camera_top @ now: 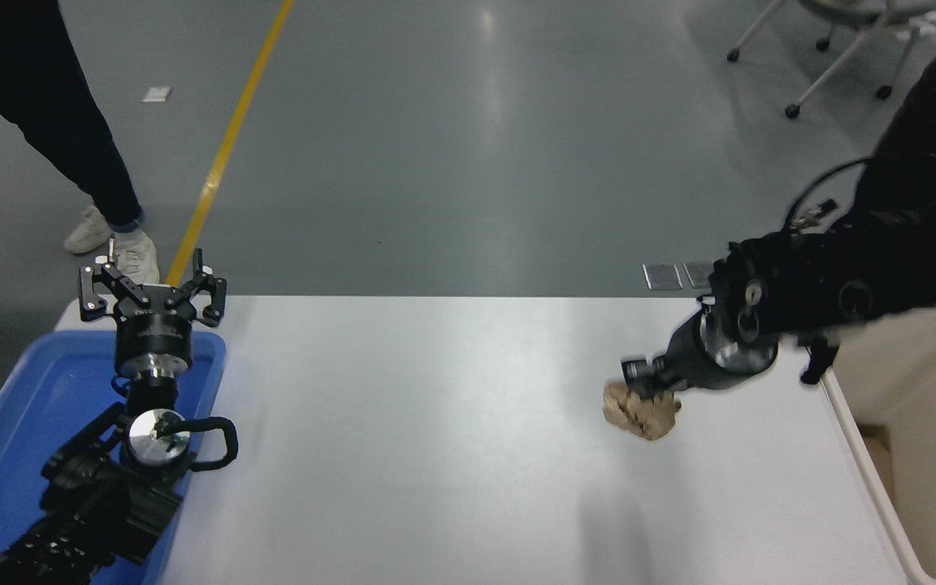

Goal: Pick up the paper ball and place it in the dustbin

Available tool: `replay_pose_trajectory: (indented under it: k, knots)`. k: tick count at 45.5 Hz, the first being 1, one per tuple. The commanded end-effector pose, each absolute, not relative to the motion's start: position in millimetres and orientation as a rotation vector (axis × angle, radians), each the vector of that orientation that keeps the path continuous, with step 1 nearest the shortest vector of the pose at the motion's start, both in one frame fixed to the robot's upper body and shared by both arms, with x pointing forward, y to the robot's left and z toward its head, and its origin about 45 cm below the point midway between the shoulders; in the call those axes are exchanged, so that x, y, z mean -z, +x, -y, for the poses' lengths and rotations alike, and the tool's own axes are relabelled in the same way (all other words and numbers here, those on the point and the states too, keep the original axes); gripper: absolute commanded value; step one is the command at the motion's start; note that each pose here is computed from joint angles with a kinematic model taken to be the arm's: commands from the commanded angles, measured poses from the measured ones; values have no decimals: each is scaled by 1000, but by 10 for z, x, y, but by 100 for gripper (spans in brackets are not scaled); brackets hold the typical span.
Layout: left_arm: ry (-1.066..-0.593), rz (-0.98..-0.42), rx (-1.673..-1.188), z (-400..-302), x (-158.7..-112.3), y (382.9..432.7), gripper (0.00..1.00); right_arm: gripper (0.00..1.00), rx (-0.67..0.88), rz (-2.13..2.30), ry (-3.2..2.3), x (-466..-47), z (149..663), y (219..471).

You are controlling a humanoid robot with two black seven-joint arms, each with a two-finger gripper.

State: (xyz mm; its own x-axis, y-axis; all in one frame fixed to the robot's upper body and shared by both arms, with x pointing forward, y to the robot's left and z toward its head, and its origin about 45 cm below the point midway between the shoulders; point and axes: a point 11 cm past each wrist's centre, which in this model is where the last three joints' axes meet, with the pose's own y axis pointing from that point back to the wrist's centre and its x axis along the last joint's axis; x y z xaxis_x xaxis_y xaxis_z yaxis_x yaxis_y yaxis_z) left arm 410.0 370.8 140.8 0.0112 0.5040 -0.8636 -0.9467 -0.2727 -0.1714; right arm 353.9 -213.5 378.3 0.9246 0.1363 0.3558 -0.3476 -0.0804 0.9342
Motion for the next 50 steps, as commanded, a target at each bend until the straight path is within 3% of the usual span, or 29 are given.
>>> replay_pose_trajectory:
  k: [1,15,30,43,50]
  knots:
    - [-1065,-582,-1559,-3711,-1409,4100,99,0,-544,166,1559,-5077,2096,3195]
    - [-1066,-580,-1560,-3713,-1410,4099,99,0,-481,198,1514,-4982,2368,3239]
    - [-1066,-580,-1560,-3713,-1410,4099,99,0,-433,319,1336,-4743,3429,3567]
    - [-1067,-581,-1562,-3715,-1409,4099,99,0,-295,476,1167,-3962,4970,3590]
    - [-1067,-581,-1562,-3715,-1409,4099,99,0,-307,586,964,-3410,5877,3482]
